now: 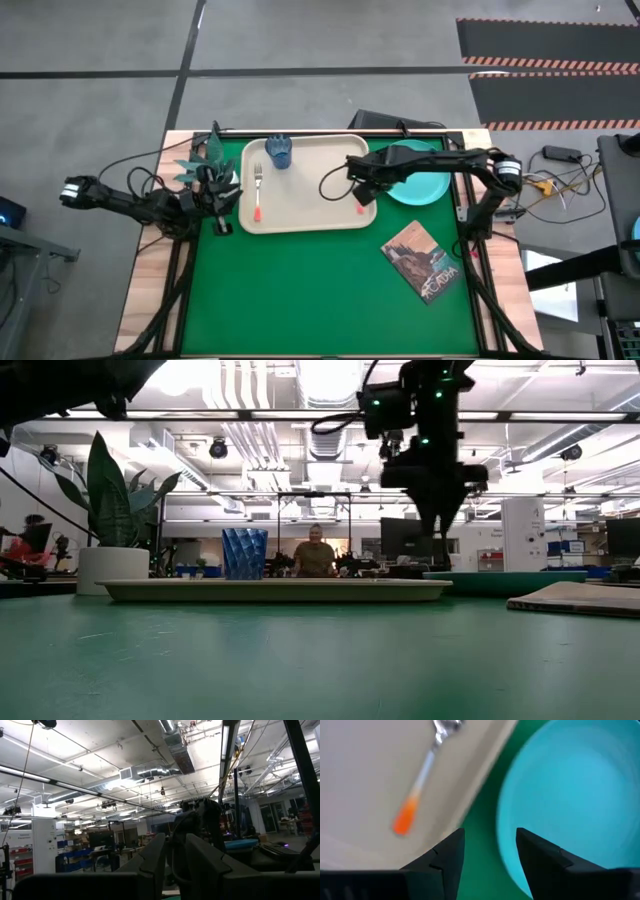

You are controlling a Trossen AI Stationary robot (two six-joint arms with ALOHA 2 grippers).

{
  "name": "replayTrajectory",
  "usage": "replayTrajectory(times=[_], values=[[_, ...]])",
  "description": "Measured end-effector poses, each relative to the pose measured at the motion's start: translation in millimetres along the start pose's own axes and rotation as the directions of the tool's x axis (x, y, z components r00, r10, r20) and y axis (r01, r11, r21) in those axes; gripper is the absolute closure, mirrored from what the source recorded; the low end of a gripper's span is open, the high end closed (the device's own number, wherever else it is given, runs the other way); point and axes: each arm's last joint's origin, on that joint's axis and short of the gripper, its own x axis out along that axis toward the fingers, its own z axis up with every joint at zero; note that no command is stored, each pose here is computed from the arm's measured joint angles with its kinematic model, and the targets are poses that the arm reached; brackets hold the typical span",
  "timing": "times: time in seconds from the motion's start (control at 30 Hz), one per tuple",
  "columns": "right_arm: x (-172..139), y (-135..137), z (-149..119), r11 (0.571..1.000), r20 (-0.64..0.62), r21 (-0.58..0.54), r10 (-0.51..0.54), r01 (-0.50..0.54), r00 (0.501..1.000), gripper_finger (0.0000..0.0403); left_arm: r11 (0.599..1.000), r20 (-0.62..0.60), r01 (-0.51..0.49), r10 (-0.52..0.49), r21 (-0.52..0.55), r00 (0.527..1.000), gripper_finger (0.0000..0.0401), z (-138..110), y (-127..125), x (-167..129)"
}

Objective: Pick and place plate/cup/fork/spoon on tray
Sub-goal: Put the blue plate on the white tray

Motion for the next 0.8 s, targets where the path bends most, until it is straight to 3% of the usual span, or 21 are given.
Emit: replayTrajectory(times=[0.3, 0.57, 0.8], values=[[17.5, -23.2, -34.8, 0.997, -0.155, -0.073, 0.0, -0.011, 0.988, 0.0213, 1.0, 0.043, -0.018, 0.019, -0.014, 0.999, 0.0338, 9.2, 2.7, 2.6], [47.9, -32.7, -57.8, 0.986, -0.177, -0.164, -0.033, 0.003, 0.984, 0.0202, 0.998, 0.078, -0.046, 0.048, -0.034, 0.996, 0.0338, 13.3, 5.1, 1.9], [67.1, -34.4, -63.0, 0.973, -0.117, -0.229, -0.042, 0.014, 0.992, 0.0202, 0.992, 0.076, -0.113, 0.117, -0.053, 0.99, 0.0338, 15.1, 8.0, 1.6]])
